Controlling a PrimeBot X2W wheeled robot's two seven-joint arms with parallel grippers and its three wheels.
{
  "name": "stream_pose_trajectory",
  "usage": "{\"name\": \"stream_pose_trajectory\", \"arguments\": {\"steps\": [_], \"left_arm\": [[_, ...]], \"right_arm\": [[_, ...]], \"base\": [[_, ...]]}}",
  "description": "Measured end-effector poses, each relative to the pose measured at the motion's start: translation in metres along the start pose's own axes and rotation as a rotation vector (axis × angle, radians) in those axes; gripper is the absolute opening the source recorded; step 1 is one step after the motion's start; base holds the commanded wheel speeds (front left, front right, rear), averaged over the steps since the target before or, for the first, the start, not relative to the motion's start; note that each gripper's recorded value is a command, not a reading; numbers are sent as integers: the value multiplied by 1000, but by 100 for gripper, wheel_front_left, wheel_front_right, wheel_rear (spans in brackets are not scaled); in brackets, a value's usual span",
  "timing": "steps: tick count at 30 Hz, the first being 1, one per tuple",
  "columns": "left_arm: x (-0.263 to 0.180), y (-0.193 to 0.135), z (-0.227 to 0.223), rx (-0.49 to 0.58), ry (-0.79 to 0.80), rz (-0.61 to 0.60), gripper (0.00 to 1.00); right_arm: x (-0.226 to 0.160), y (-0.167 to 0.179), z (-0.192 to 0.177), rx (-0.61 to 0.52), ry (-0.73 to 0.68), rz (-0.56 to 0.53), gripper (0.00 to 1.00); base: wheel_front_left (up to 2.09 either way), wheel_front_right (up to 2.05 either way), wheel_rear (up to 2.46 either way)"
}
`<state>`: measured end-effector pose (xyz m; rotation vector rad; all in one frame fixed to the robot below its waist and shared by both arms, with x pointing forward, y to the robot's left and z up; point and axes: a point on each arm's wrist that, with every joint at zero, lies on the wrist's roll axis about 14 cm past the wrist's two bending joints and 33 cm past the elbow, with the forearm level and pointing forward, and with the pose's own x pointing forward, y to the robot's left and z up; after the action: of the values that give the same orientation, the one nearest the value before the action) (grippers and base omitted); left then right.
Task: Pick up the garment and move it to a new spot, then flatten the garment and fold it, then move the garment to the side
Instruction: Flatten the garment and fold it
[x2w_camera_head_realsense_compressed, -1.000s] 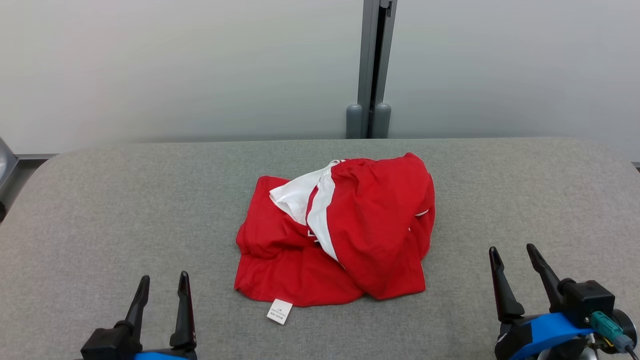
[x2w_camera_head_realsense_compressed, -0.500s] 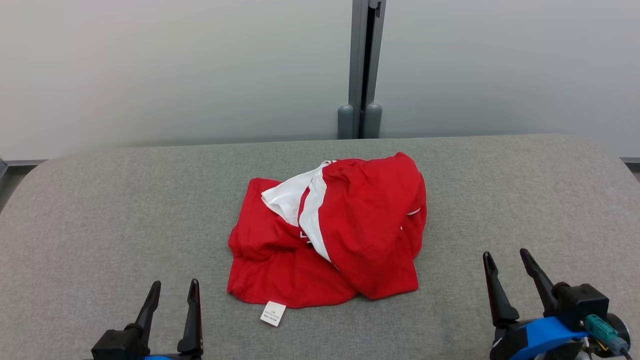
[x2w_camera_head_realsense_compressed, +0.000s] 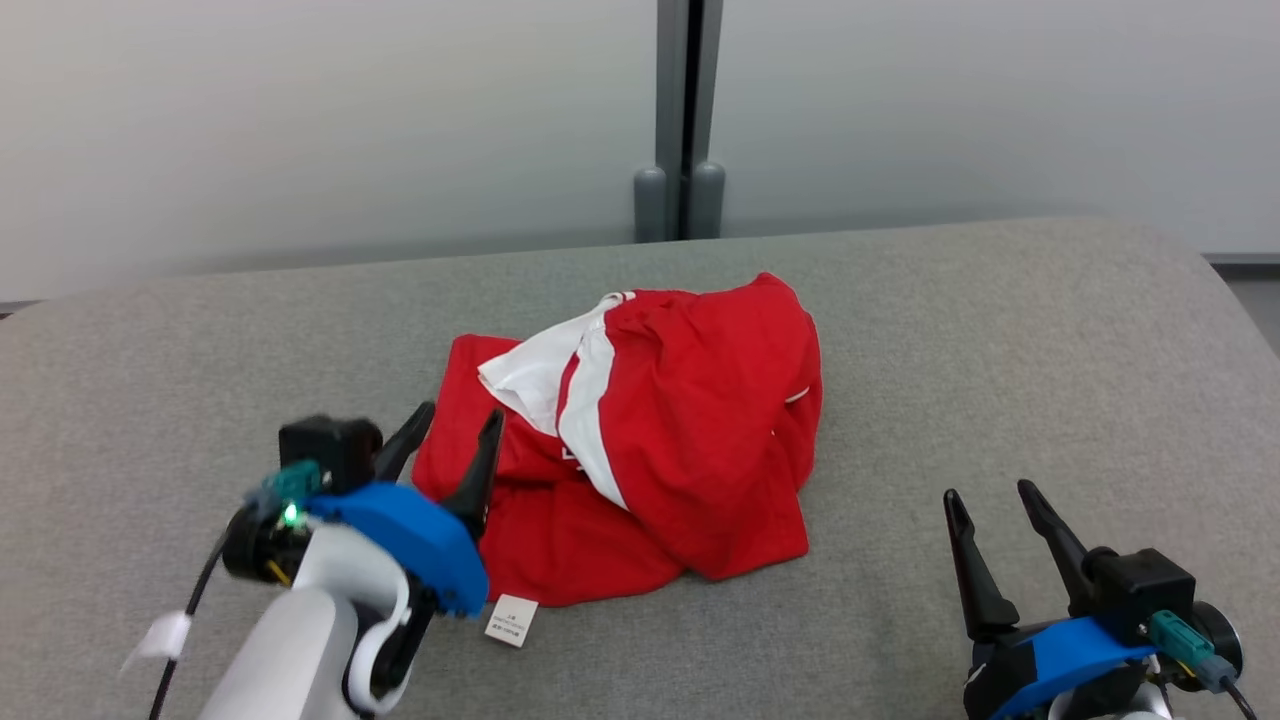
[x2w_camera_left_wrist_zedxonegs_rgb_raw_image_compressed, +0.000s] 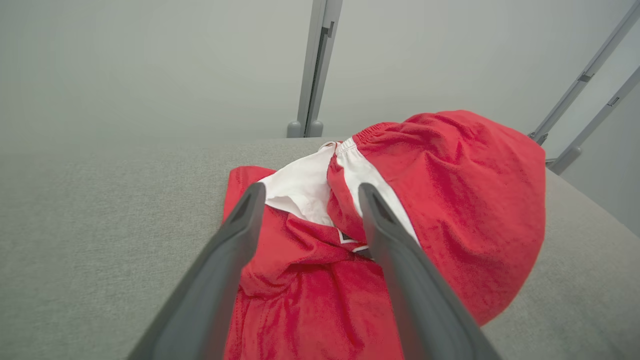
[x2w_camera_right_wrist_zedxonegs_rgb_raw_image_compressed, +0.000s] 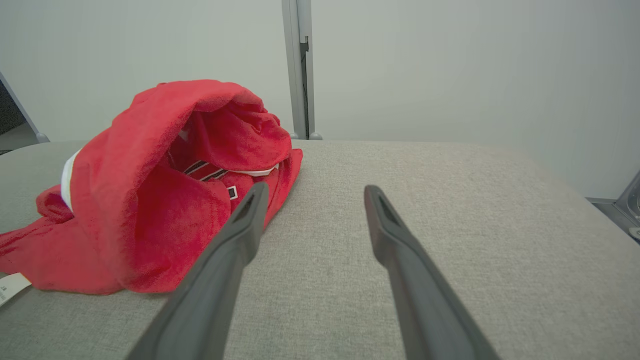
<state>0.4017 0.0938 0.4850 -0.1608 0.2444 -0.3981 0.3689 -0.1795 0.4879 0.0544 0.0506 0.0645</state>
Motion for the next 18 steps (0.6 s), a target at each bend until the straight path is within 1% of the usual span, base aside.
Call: {"name": "stream_pose_trajectory", "arguments": {"steps": [3, 6, 9, 13, 17, 18], "left_arm": [[34, -12, 8, -25, 68, -50, 100], [69, -27, 15, -12, 116, -105, 100], [94, -31, -12, -33, 260, -120, 100], [119, -22, -40, -37, 413, -81, 100], [135, -14, -52, -72, 489, -24, 100], [136, -16, -56, -103, 504, -28, 100]], "right_arm": [[1, -4, -6, -2, 22, -13, 100], [5, -11, -10, -5, 38, -33, 100], [6, -19, -15, -10, 55, -54, 100], [7, -33, -21, -14, 70, -96, 100], [7, -41, -29, -12, 88, -120, 100], [7, -43, -30, -13, 92, -124, 100]], "base": [[0, 0, 0], [0, 0, 0], [0, 0, 0], [0, 0, 0], [0, 0, 0], [0, 0, 0]]}}
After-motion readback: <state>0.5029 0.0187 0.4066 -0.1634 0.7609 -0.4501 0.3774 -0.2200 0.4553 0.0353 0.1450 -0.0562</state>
